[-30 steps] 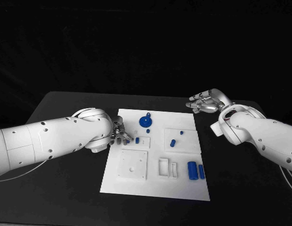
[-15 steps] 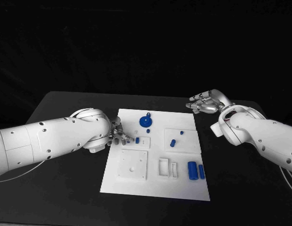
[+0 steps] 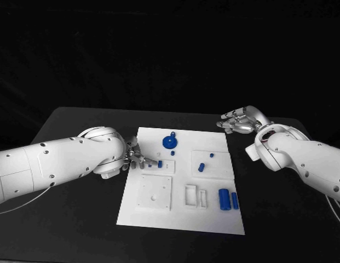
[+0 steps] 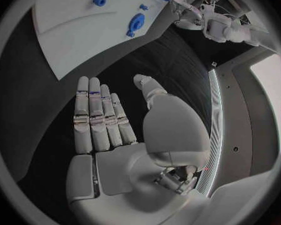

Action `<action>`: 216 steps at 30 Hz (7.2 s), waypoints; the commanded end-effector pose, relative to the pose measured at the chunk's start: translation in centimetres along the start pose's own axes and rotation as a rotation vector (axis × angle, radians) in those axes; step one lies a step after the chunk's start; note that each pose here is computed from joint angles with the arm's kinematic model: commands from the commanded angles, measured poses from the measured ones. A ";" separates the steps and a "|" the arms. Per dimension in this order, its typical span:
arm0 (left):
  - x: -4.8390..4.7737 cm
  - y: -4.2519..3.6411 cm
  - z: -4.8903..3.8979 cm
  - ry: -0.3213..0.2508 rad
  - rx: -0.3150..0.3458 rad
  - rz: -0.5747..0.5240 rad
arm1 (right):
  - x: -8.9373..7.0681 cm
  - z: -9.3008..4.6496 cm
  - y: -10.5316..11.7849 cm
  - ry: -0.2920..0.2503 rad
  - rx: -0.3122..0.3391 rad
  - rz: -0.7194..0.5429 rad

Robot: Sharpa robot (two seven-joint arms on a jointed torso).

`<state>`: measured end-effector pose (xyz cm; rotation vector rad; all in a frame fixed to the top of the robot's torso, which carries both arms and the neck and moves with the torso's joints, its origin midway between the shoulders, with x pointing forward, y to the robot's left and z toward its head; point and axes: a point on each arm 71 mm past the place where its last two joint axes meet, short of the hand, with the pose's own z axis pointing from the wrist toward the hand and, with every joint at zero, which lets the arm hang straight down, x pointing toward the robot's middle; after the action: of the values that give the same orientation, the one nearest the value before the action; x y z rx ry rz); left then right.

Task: Assemble the parts on the task board

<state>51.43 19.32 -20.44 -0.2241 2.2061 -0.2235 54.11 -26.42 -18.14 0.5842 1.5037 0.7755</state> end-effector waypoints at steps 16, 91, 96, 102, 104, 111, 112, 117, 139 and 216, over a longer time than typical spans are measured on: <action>-5.51 -1.99 -1.89 -0.128 0.267 -0.327 | 0.0 0.0 -0.2 0.003 -0.011 0.020; 0.05 -9.05 3.39 -0.279 0.615 0.427 | 0.8 0.0 0.6 0.029 -0.045 0.057; 0.22 -9.05 3.51 -0.276 0.618 0.427 | 0.8 0.1 0.6 0.030 -0.046 0.058; 0.38 -9.06 3.66 -0.275 0.619 0.425 | 0.8 0.1 0.7 0.031 -0.046 0.058; 0.40 -9.05 3.71 -0.274 0.618 0.424 | 0.9 0.1 0.7 0.031 -0.047 0.058; 0.50 -9.02 3.85 -0.260 0.612 0.425 | 0.9 0.1 0.7 0.032 -0.047 0.059; 0.52 -9.00 3.88 -0.258 0.611 0.425 | 0.9 0.1 0.7 0.033 -0.047 0.059; 0.62 -8.94 3.98 -0.245 0.604 0.428 | 0.9 0.1 0.7 0.033 -0.047 0.059; 0.14 -8.50 4.01 -0.290 0.592 0.393 | 1.1 0.2 0.8 0.036 -0.047 0.058; -0.80 -3.11 2.03 -0.259 0.516 0.213 | 0.7 0.1 0.4 0.032 -0.042 0.053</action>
<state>53.87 16.65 -20.20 0.2396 1.8165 -0.5927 54.15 -25.80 -18.29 0.5987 1.4963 0.8447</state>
